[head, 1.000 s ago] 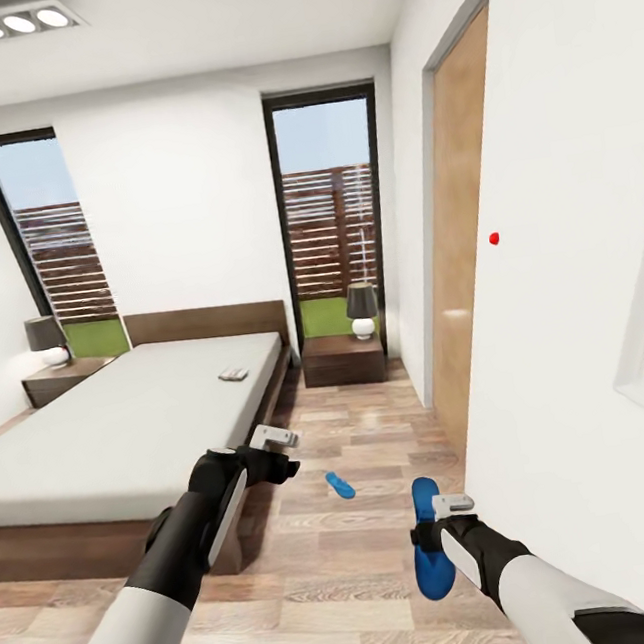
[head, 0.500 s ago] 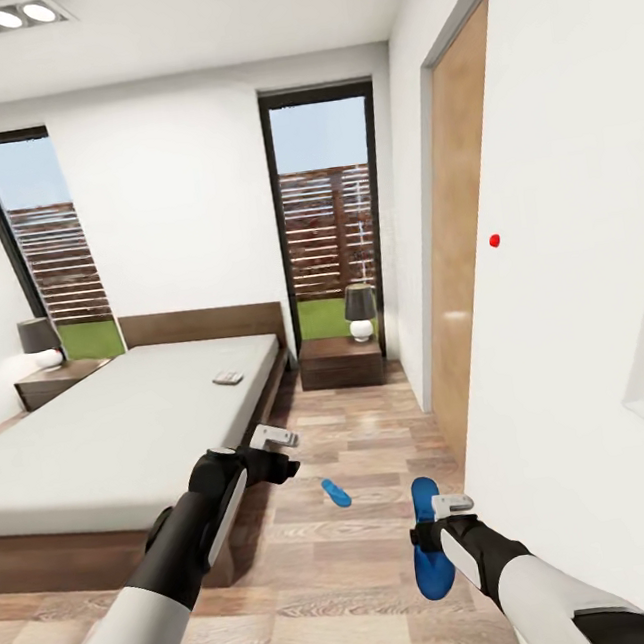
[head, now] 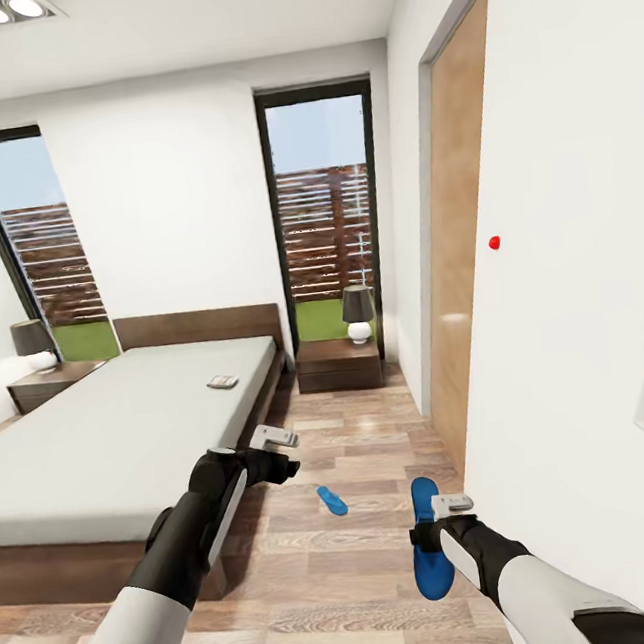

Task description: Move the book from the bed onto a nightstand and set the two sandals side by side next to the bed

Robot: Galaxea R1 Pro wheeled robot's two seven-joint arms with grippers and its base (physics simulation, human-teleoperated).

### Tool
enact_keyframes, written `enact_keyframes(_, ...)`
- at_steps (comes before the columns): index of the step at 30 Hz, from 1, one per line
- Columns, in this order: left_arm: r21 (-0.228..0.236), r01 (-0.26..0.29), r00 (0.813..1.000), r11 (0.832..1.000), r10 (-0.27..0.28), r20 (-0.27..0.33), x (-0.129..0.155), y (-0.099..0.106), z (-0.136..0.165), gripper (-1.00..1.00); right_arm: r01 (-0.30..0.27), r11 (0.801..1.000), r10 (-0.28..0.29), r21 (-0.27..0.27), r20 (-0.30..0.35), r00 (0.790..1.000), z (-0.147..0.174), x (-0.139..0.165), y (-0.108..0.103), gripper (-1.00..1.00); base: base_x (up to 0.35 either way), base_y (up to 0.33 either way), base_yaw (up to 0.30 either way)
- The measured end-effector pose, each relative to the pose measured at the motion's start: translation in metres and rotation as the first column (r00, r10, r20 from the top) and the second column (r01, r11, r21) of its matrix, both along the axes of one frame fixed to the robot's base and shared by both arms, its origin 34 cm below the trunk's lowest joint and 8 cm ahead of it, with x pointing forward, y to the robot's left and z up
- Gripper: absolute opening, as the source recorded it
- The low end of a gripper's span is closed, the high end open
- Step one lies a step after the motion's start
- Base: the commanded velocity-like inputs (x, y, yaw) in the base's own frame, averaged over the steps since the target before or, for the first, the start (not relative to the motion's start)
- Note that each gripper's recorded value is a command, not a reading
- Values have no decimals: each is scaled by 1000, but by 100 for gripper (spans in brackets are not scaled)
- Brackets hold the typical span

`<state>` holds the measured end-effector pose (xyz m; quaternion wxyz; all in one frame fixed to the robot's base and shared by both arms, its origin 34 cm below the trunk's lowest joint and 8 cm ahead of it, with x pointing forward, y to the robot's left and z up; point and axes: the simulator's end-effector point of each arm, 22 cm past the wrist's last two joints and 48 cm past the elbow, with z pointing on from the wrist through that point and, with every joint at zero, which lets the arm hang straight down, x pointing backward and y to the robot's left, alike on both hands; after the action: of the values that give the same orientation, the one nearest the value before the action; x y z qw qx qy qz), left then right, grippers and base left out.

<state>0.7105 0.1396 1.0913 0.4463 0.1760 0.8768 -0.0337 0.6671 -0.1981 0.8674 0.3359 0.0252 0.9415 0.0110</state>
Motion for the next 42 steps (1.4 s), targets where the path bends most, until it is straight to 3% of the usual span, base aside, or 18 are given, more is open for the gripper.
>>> enact_keyframes(42, 0, 0, 1000, 1000, 0, -2, 0, 0, -1, 100, -2, 1000, 2, -1, 0, 1000, 0, 0, 0, -100, 141, -8, 16)
